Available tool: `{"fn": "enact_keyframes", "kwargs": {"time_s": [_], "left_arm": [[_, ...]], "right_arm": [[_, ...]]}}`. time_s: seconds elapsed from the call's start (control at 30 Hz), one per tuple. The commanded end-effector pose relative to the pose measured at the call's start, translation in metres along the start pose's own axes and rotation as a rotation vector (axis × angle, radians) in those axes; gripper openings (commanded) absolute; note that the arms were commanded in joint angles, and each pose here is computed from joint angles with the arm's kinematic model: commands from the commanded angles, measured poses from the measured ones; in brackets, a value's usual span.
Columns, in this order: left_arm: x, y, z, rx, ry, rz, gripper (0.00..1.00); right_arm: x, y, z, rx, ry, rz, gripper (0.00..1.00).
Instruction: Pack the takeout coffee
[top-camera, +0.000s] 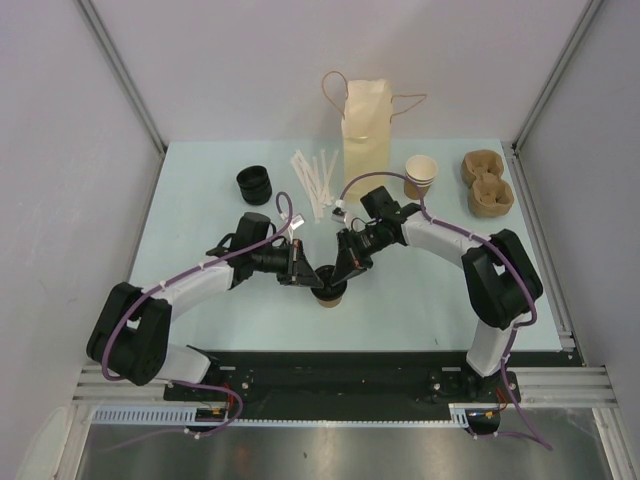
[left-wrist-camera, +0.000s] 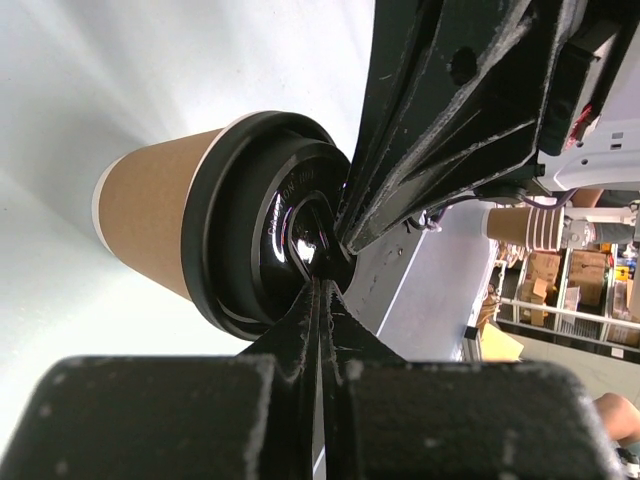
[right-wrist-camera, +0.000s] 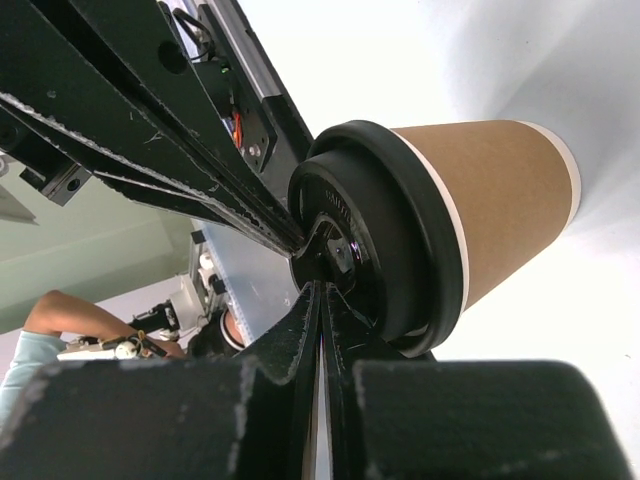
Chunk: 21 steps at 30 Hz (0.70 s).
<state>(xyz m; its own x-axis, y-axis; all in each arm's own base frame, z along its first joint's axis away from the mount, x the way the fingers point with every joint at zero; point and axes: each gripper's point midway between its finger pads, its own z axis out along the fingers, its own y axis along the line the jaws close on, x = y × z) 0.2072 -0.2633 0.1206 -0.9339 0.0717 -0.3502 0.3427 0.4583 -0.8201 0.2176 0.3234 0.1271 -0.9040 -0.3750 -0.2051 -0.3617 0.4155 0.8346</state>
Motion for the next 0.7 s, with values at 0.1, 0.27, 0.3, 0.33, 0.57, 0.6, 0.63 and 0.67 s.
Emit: {"fn": "enact_keyframes", "kwargs": {"time_s": [0.1, 0.27, 0.3, 0.33, 0.57, 0.6, 0.63, 0.67], "left_arm": [[0.003, 0.017, 0.004, -0.062, 0.007, 0.014, 0.0], [0.005, 0.022, 0.005, -0.082, 0.007, 0.007, 0.0], [0.005, 0.023, 0.005, -0.085, 0.006, 0.009, 0.0], [0.006, 0.024, 0.005, -0.087, 0.009, 0.006, 0.0], [0.011, 0.032, 0.006, -0.108, 0.013, -0.014, 0.0], [0.011, 0.032, 0.007, -0.109, 0.013, -0.015, 0.0], [0.011, 0.033, 0.007, -0.111, 0.014, -0.02, 0.0], [0.011, 0.032, 0.007, -0.11, 0.014, -0.018, 0.0]], "right_arm": [[0.003, -0.026, 0.008, 0.03, 0.017, 0.04, 0.03], [0.005, -0.034, 0.011, 0.051, 0.025, 0.052, 0.02], [0.006, -0.037, 0.012, 0.058, 0.027, 0.058, 0.02], [0.007, -0.038, 0.012, 0.064, 0.029, 0.064, 0.01], [0.01, -0.053, 0.018, 0.093, 0.039, 0.093, 0.0], [0.01, -0.054, 0.018, 0.093, 0.041, 0.099, 0.0], [0.011, -0.056, 0.02, 0.095, 0.046, 0.106, 0.0], [0.011, -0.057, 0.02, 0.094, 0.048, 0.11, 0.0]]}}
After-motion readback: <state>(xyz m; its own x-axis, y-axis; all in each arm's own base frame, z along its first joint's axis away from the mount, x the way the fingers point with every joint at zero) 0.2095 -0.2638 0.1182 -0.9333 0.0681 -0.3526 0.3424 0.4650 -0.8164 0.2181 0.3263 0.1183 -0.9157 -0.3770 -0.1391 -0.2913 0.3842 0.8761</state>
